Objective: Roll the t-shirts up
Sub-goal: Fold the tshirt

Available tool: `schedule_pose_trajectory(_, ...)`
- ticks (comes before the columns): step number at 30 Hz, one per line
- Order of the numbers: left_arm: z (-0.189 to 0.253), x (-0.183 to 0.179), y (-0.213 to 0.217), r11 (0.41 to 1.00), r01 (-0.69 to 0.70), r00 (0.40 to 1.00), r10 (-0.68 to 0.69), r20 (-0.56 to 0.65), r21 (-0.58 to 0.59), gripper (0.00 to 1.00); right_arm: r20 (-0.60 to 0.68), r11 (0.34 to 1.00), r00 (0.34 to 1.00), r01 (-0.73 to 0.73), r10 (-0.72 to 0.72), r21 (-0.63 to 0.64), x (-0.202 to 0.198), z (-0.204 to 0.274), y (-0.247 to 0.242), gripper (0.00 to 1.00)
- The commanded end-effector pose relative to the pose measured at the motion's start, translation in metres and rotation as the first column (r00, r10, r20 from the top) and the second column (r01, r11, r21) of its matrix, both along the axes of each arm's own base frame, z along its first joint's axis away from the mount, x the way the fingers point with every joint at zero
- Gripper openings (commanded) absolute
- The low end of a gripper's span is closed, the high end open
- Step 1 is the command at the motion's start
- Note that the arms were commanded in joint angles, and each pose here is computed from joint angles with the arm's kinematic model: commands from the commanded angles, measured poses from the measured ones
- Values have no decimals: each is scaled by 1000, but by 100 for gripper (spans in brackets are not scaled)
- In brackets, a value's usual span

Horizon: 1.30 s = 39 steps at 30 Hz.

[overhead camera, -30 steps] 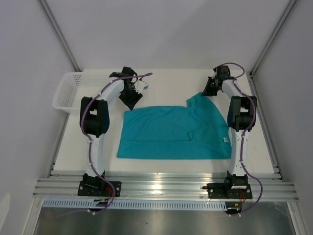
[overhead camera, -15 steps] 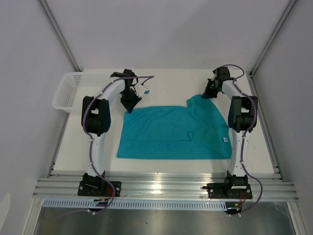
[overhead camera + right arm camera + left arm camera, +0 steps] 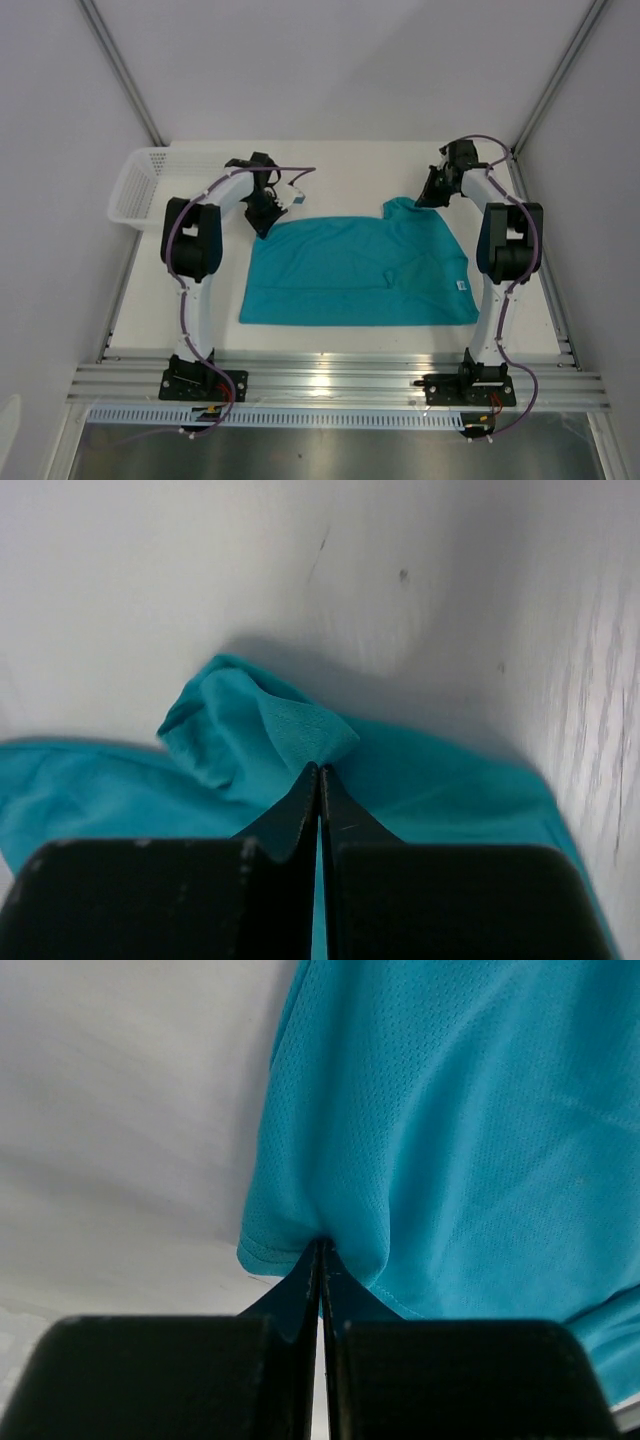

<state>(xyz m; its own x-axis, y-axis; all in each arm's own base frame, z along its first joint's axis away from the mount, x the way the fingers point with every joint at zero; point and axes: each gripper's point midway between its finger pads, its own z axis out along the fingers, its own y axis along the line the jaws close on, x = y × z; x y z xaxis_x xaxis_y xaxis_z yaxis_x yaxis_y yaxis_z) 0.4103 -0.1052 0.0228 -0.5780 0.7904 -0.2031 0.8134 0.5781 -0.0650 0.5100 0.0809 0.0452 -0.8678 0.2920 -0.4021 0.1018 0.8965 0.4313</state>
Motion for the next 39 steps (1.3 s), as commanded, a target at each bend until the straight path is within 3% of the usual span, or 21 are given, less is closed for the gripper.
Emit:
schedule_pose_trajectory(1, 40, 12, -3, 998, 49, 987, -41, 152, -45, 0, 126, 1000, 992, -21, 18, 20, -5, 57, 6, 0)
schedule_pose_trajectory(15, 58, 15, 1, 999, 35, 977, -26, 211, -40, 1, 166, 999, 986, -33, 31, 12, -45, 82, 5, 0)
schedule_pose_trajectory(16, 51, 18, 3, 999, 21, 979, -16, 205, -25, 2, 166, 999, 986, -35, 32, 13, -46, 82, 5, 0)
schedule_pose_trajectory(17, 51, 27, 8, 1000, -2, 975, 0, 222, 11, 19, 173, 999, 984, -34, 31, 16, -46, 82, 5, 0)
schedule_pose_trajectory(20, 40, 39, 10, 996, -74, 984, 66, 168, 41, 37, 158, 998, 987, -28, 20, 48, -47, 76, 11, 0)
schedule_pose_trajectory(21, 51, 52, 6, 996, -85, 979, 78, 190, 29, 39, 156, 998, 987, -32, 23, 57, -47, 75, 13, 0)
schedule_pose_trajectory(25, 25, 41, 9, 992, -108, 989, 101, 106, 68, 45, 160, 998, 987, -37, 28, 54, -50, 75, 18, 0)
schedule_pose_trajectory(29, 10, 36, 13, 994, -47, 998, 43, 40, 99, 47, 155, 998, 988, -35, 28, 46, -52, 76, 19, 0)
schedule_pose_trajectory(30, 8, 21, 14, 994, -26, 999, 30, -32, 103, 47, 158, 998, 987, -38, 31, 41, -52, 77, 19, 0)
schedule_pose_trajectory(33, 14, 5, 6, 998, 39, 992, -34, -121, 38, 49, 148, 999, 988, -34, 32, 15, -56, 76, 15, 0)
schedule_pose_trajectory(36, 12, -1, 7, 995, 97, 987, -92, -133, 32, 55, 141, 1000, 990, -29, 29, 0, -59, 75, 12, 0)
schedule_pose_trajectory(39, 1, 1, 15, 992, 105, 983, -92, -158, 73, 54, 137, 1000, 990, -24, 24, -2, -60, 75, 11, 0)
